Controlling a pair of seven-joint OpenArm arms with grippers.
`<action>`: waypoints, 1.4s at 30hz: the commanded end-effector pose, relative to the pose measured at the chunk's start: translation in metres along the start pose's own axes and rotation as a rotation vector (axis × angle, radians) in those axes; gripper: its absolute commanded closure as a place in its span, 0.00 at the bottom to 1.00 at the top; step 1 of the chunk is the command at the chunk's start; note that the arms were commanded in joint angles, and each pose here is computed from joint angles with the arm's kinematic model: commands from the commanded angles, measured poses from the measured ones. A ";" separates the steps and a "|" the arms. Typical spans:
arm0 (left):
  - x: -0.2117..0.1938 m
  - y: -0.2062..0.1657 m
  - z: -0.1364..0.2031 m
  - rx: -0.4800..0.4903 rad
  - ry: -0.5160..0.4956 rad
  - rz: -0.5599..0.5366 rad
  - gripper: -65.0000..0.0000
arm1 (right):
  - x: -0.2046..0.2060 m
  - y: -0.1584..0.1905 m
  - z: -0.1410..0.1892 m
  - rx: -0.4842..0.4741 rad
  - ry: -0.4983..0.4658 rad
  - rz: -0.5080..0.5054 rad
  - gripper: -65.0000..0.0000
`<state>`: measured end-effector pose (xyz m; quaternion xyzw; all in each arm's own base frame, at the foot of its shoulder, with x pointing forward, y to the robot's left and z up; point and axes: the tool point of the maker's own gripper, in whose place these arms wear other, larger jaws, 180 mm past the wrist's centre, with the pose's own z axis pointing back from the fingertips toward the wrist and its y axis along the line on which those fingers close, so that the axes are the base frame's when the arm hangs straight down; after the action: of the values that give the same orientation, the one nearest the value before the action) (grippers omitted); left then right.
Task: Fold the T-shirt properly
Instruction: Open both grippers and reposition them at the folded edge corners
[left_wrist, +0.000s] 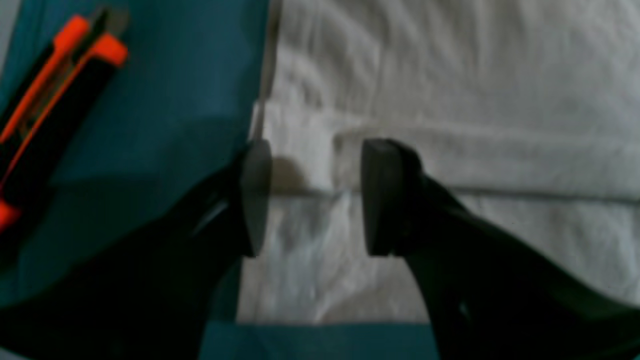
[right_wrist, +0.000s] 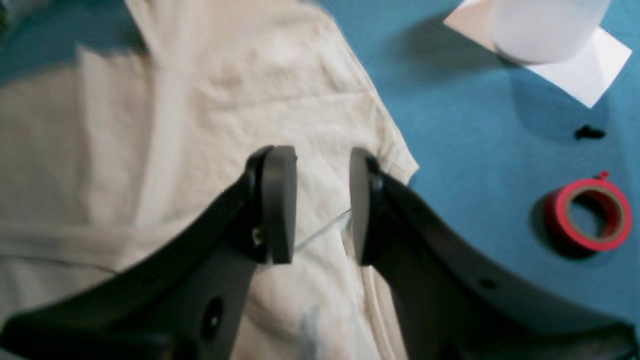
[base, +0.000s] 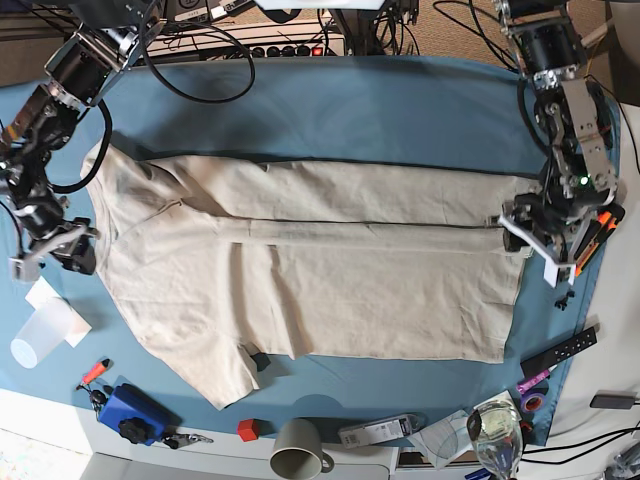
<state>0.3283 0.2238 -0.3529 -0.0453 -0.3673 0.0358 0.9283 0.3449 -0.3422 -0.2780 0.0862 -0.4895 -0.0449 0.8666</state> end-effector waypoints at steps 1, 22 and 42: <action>0.020 0.007 0.012 0.019 -0.068 -0.017 0.54 | 0.026 -0.008 0.012 -0.011 -0.081 0.007 0.71; -0.040 0.033 0.028 -0.037 -0.060 0.141 0.54 | 0.000 -0.037 0.041 -0.060 -0.047 -0.092 0.71; -0.061 0.008 0.012 -0.152 0.059 0.151 0.54 | -0.031 -0.073 0.067 -0.194 0.060 -0.145 0.71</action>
<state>0.2720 0.2236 -0.3935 -0.1483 -0.3302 0.0817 0.9286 0.2651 -0.4054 -0.3056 0.0524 -0.4215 -0.1600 0.8911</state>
